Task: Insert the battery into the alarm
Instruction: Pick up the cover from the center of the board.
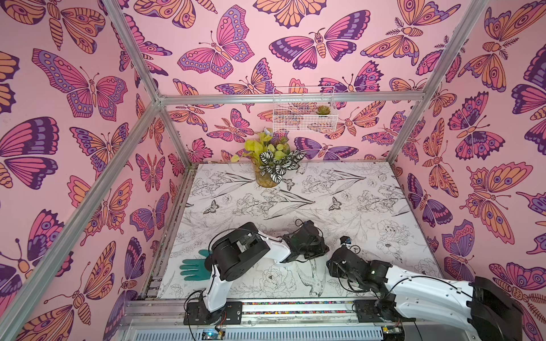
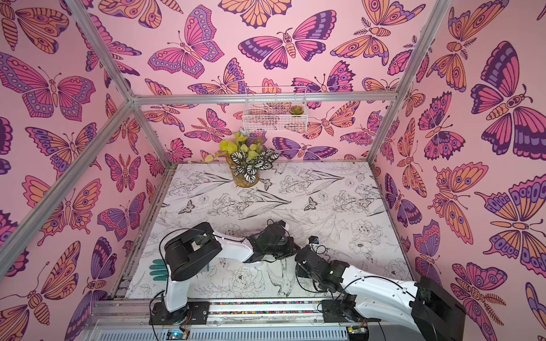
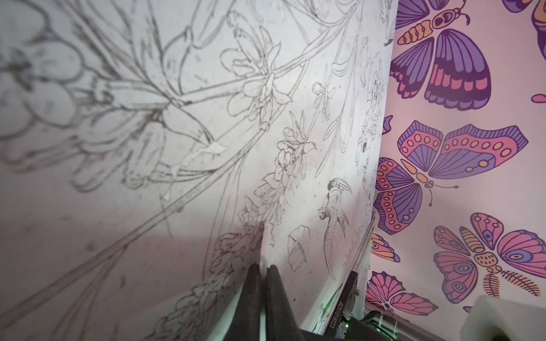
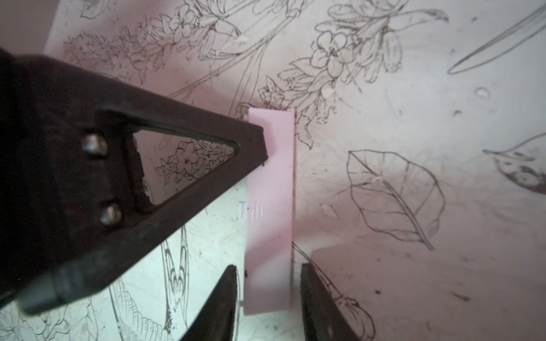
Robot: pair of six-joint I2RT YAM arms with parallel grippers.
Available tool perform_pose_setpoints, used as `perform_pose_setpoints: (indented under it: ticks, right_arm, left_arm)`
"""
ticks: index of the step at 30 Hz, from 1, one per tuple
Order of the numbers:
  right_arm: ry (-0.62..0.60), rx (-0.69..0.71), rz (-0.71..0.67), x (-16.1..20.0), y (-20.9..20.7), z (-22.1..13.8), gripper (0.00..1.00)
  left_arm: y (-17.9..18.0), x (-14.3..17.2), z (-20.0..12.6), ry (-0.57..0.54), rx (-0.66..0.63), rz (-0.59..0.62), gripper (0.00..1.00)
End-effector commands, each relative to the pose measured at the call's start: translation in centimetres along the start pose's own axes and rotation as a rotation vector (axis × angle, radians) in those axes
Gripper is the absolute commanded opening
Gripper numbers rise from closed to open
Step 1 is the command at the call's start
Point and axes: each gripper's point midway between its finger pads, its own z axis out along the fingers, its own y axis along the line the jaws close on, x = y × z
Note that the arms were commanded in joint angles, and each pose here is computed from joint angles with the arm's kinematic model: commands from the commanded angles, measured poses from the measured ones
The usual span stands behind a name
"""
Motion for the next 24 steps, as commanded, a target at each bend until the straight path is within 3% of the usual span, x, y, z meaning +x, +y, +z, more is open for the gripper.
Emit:
perform_pose_setpoints:
  ticks: [1, 8, 13, 15, 18, 20, 24]
  right_arm:
    - [-0.028, 0.025, -0.031, -0.8, -0.5, -1.3, 0.42]
    - [-0.155, -0.164, -0.037, -5.3, 2.7, -5.8, 0.64]
    - [-0.168, -0.176, -0.014, -9.4, 2.7, -6.8, 0.69]
    - [-0.137, -0.23, 0.05, -11.3, 2.9, -6.4, 0.69]
    - [-0.098, -0.473, 0.162, -14.4, 5.2, -6.9, 0.67]
    - [-0.083, -0.676, 0.162, -16.0, 8.2, -8.7, 0.62]
    - [-0.087, -0.906, 0.158, -17.8, 12.2, -12.1, 0.5]
  left_arm:
    - [1.8, -0.2, -0.8, -0.016, -0.096, 0.062, 0.0]
    - [-3.0, -6.2, -5.1, -0.106, -0.083, 0.224, 0.0]
    - [-4.7, -10.5, -10.8, -0.223, -0.067, 0.263, 0.0]
    - [-5.0, -11.8, -13.6, -0.269, -0.038, 0.25, 0.0]
    - [-6.7, -12.2, -17.6, -0.291, 0.085, 0.246, 0.0]
    - [-8.7, -11.5, -20.0, -0.313, 0.209, 0.262, 0.0]
    - [-11.0, -9.9, -22.8, -0.324, 0.344, 0.269, 0.0]
